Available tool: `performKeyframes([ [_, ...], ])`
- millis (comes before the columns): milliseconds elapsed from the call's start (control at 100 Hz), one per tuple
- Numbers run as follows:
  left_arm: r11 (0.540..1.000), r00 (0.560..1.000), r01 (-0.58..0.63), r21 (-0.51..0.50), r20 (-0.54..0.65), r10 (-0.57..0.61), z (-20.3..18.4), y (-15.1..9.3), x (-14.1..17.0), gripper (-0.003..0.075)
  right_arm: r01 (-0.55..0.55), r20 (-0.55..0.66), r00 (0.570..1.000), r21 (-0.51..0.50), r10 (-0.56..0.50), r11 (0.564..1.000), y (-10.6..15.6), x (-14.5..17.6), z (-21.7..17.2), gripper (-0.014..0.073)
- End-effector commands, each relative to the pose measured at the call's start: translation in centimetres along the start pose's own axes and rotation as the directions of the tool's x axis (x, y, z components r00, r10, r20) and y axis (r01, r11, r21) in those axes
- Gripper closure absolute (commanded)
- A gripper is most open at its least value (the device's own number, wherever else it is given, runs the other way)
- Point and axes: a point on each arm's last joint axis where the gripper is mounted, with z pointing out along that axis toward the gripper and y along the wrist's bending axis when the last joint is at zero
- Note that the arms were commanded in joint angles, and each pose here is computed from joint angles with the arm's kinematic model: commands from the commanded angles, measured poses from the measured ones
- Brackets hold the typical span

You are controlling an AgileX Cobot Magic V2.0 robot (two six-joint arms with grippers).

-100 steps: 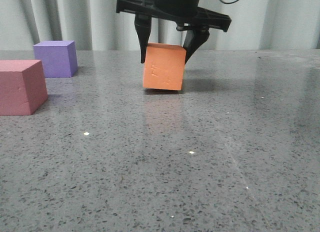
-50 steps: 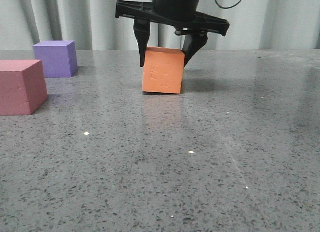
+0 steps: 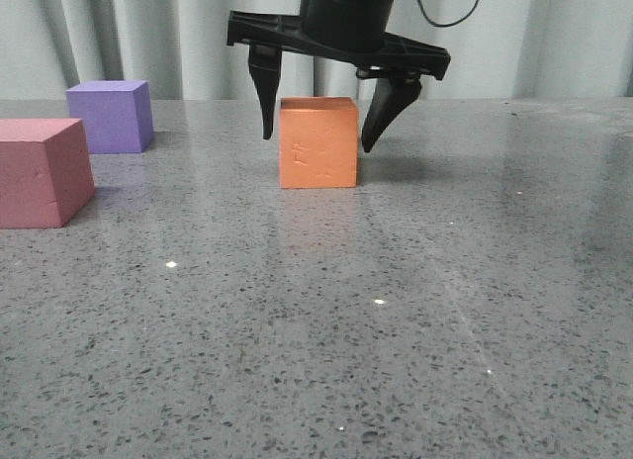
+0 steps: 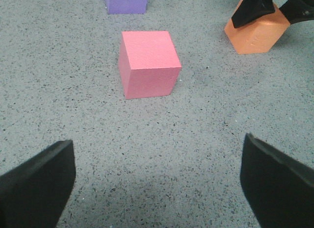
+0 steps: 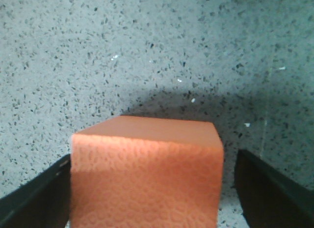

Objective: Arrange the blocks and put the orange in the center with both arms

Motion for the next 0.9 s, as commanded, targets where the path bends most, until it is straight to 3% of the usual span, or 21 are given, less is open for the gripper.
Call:
performKeyframes([
  [0, 1.0, 0.997, 0.015, 0.028, 0.078, -0.017, -0.5, -0.4, -1.4, 0.0081, 0.02, 0.12, 0.993, -0.072, -0.011, 0.997, 0.4, -0.9, -4.7, -0.0059],
  [240, 1.0, 0.997, 0.015, 0.028, 0.074, -0.017, -0.5, -0.4, -1.4, 0.0081, 0.05, 0.206, 0.978, -0.116, -0.025, 0.992, 0.4, -1.0, -8.7, -0.0059],
  [410, 1.0, 0.998, 0.015, 0.027, 0.064, -0.016, -0.5, -0.4, -1.3, 0.0081, 0.134, 0.347, 0.935, -0.139, -0.078, 0.981, 0.1, -1.0, -13.6, -0.0059],
  [710, 1.0, 0.998, 0.015, 0.027, 0.059, -0.016, -0.5, -0.4, -1.2, 0.0081, 0.254, 0.448, 0.858, 0.057, -0.252, 0.966, -3.0, 0.0, -20.0, -0.0059],
  [890, 0.999, 0.998, 0.016, 0.029, 0.059, -0.018, -0.5, -0.4, -1.2, 0.0081, 0.267, 0.484, 0.823, 0.129, -0.295, 0.955, -4.9, 1.4, -23.3, -0.0059],
])
